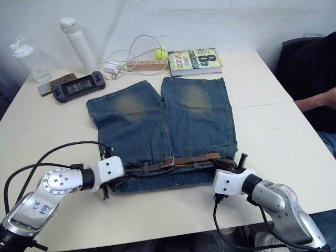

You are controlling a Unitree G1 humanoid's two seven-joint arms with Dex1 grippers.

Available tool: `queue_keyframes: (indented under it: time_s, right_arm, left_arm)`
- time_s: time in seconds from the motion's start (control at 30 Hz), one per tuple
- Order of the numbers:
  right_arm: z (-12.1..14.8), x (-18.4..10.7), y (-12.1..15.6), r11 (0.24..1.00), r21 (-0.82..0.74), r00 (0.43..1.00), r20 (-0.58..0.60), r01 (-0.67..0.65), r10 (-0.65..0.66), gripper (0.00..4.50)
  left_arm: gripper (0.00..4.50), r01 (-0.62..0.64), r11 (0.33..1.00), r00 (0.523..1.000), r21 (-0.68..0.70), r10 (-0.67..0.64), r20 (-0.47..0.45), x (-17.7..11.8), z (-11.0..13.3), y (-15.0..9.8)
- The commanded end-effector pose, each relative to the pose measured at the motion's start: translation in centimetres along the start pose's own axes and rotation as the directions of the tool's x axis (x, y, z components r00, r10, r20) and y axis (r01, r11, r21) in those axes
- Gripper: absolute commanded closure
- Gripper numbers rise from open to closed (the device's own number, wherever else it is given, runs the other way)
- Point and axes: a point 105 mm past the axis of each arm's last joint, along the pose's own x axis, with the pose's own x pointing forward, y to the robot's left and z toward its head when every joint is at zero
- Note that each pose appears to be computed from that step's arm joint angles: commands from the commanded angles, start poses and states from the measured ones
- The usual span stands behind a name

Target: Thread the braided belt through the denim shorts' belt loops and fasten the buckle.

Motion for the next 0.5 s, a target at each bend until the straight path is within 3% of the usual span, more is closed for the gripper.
queue_keyframes:
  time_s: [0.03,0.13,0.27,0.37,0.5]
  right_arm:
    - [-1.3,-0.7,-1.4,0.998,0.005,0.996,-0.063,0.063,-0.062,4.50]
    - [-1.0,-0.5,-1.4,0.998,0.008,0.996,-0.053,0.066,-0.065,4.50]
    - [-0.7,-0.2,-1.5,0.998,0.010,0.997,-0.038,0.064,-0.063,4.50]
    - [0.1,0.1,-1.6,0.998,0.009,0.998,-0.007,0.055,-0.055,4.50]
    - [1.2,0.4,-1.6,0.999,0.008,0.998,0.040,0.039,-0.039,4.50]
  left_arm:
    - [4.47,-0.126,0.977,0.983,-0.171,0.099,-0.155,-1.2,-3.9,2.0]
    - [4.47,-0.021,0.985,1.000,-0.173,0.019,-0.014,-0.7,-1.3,0.6]
    - [4.47,0.053,0.993,0.998,-0.101,-0.051,0.022,-0.7,-0.6,-0.4]
    - [3.05,0.057,0.983,0.994,-0.175,-0.039,0.106,-1.3,0.5,0.3]
    - [1.53,0.087,0.992,0.980,-0.095,-0.068,0.187,-2.5,2.1,0.8]
